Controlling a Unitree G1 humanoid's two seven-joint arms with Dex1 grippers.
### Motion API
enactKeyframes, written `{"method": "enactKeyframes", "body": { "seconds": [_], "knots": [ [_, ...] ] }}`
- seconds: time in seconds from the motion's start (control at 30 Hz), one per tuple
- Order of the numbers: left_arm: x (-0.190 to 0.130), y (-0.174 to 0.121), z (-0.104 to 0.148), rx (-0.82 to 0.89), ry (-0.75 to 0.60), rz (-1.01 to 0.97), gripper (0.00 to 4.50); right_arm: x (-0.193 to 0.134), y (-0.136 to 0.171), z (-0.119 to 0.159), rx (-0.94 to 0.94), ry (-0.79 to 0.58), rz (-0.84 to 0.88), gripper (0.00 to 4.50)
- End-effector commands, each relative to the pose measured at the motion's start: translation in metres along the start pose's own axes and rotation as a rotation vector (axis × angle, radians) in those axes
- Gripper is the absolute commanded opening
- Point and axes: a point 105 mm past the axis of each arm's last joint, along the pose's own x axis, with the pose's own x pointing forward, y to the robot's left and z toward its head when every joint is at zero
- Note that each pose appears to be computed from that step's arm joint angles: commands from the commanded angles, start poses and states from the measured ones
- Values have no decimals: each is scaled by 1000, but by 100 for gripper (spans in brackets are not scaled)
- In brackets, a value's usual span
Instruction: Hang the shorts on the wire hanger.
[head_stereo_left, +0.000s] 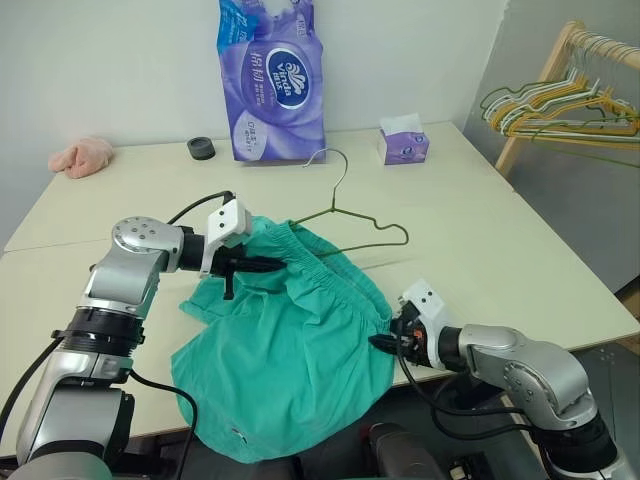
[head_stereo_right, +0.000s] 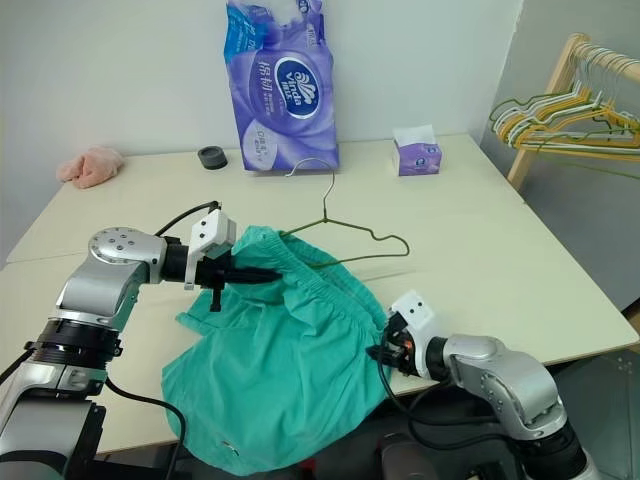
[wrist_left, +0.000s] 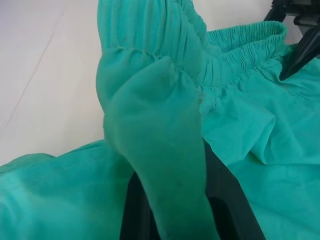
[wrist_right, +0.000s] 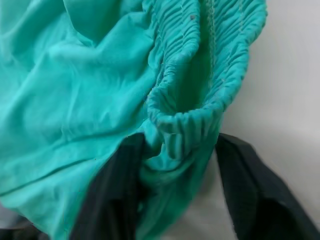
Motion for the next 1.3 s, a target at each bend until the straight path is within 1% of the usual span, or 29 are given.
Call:
{"method": "enactKeyframes", "body": {
  "seconds": [0.03,0.1,0.13,0.23,0.3,0.33,0.37,0.43,0.5,0.6,0.73,0.83,0.97,1.2,1.3],
  "knots": [
    [-12,8,18,38,-62,71,2,-1,-7,17,-33,-97,-42,80],
    [-14,9,20,27,-80,93,1,-1,-15,24,-20,-136,-75,19],
    [-16,10,21,22,-90,103,1,-2,-20,28,-17,-155,-91,0],
    [-21,12,26,8,-120,134,1,-6,-36,39,-7,-207,-140,0],
    [-25,13,32,-5,-150,153,1,-12,-53,53,-23,-252,-197,0],
    [-26,13,35,-10,-160,158,1,-14,-59,57,-36,-264,-216,0],
    [-28,9,42,-24,-190,146,1,-18,-69,62,-92,-267,-247,0],
    [-33,0,52,-50,-228,102,1,-26,-84,67,-190,-249,-281,0],
    [-37,-8,59,-71,-243,61,1,-32,-94,67,-250,-226,-292,0],
    [-44,-18,66,-75,-231,4,1,-41,-110,68,-294,-193,-299,0],
    [-49,-26,70,-58,-199,-43,1,-47,-120,66,-300,-169,-296,0],
    [-49,-34,63,-21,-134,-82,1,-50,-124,63,-288,-152,-296,0],
    [-47,-35,42,48,-9,-76,1,-51,-124,62,-281,-152,-297,0],
    [-47,-16,24,92,48,13,1,-52,-116,61,-299,-148,-274,0],
    [-46,-12,21,100,46,30,1,-53,-111,61,-306,-148,-259,0]
  ]
}}
